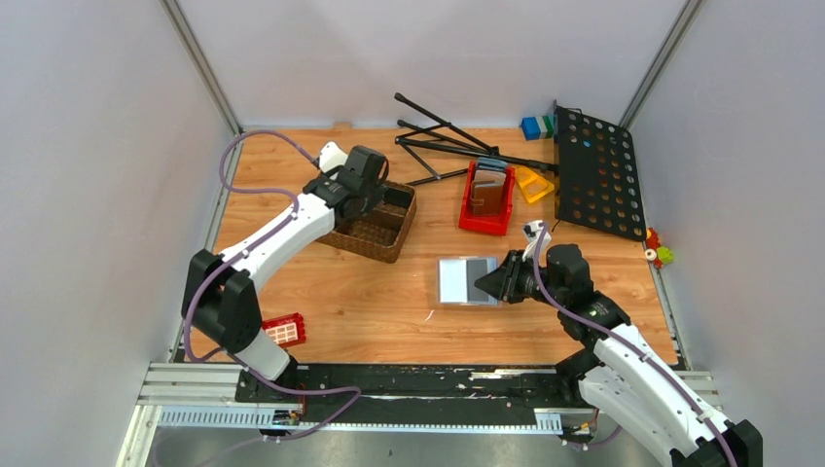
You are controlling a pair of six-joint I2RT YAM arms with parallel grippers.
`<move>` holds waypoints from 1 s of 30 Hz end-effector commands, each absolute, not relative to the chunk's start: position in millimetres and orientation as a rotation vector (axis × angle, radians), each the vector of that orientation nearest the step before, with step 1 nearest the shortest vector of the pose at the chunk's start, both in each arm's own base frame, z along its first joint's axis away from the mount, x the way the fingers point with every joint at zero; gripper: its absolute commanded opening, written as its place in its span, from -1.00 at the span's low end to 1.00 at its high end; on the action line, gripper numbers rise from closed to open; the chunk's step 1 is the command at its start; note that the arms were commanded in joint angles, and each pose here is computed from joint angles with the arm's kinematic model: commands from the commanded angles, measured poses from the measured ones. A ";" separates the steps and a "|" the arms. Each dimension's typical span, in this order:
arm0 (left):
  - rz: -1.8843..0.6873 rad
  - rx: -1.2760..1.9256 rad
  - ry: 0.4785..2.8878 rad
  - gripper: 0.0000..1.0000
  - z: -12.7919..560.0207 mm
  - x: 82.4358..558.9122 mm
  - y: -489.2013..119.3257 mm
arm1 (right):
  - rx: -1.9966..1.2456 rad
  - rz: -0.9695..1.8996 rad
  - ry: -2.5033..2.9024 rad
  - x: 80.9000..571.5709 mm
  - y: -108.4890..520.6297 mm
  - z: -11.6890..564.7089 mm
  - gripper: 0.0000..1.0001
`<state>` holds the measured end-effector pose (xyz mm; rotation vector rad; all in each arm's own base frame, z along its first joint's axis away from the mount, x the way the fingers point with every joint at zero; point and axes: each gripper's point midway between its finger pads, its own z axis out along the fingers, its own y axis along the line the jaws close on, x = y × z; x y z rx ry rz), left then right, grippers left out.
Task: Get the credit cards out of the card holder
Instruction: Place the credit card in the storage box.
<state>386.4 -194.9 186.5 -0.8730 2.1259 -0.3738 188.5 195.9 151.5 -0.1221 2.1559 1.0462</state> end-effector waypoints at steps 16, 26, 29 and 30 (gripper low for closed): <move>-0.373 -1.234 2.056 -1.00 159.0 432.6 -222.6 | -0.190 1.043 2.057 195.3 197.8 177.5 -0.94; -0.333 -1.236 2.051 0.19 146.5 442.8 -224.5 | -0.189 1.019 2.064 197.0 194.8 177.6 -0.97; -0.316 -1.153 2.058 0.38 160.7 443.3 -220.9 | -0.182 1.014 2.068 197.5 193.8 177.5 -0.97; -0.317 -1.117 2.063 0.39 167.0 441.7 -219.9 | -0.181 1.009 2.068 197.8 193.2 177.4 -0.98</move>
